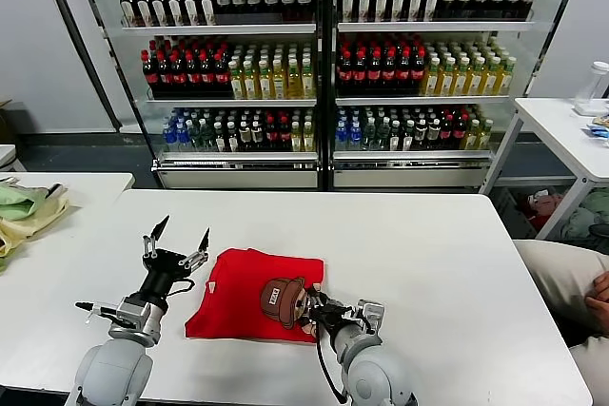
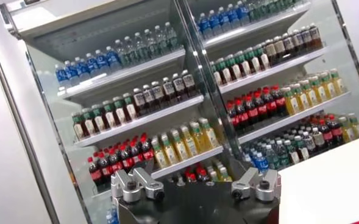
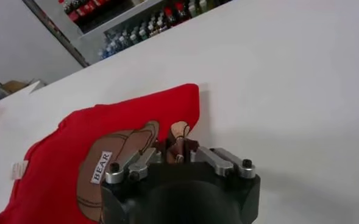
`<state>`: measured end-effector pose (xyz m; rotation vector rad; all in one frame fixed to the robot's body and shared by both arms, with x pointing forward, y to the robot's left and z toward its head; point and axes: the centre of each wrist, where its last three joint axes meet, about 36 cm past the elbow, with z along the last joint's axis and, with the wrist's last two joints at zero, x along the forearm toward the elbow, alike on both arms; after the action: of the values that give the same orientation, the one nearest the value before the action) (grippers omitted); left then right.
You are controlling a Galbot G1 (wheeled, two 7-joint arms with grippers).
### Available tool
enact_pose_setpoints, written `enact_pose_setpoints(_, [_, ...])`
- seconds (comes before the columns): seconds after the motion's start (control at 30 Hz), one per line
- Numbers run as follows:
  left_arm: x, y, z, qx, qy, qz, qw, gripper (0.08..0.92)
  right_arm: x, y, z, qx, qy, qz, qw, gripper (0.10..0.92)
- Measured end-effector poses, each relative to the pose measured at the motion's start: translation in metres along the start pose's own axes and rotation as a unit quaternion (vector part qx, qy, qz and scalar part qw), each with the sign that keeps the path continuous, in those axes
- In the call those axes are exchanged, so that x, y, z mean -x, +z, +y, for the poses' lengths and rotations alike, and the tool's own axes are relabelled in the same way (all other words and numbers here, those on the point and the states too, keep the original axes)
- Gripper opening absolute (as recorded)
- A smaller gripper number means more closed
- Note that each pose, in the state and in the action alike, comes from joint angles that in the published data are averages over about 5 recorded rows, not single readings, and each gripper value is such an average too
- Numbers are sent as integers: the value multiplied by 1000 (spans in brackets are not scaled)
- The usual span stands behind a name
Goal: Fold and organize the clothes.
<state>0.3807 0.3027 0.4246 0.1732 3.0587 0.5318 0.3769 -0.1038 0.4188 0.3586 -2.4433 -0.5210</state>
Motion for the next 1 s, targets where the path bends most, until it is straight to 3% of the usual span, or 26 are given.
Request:
enact_pose_setpoints(0.2, [0, 4, 2, 1, -5, 3, 1000, 823, -11, -15, -7, -15, 4, -32, 999, 153])
enact_pose_setpoints(0.57, [0, 9, -2, -8, -6, -3, 1000, 823, -41, -27, -43, -45, 36, -76, 995, 142])
enact_pose_setpoints(0.73, [-2, 10, -1, -10, -6, -11, 1000, 823, -43, -25, -52, -76, 51, -97, 991, 216])
enact_pose_setpoints(1.0, [-4, 14, 4, -11, -15, -25, 1000, 823, -62, -34, -64, -125, 68, -125, 982, 449])
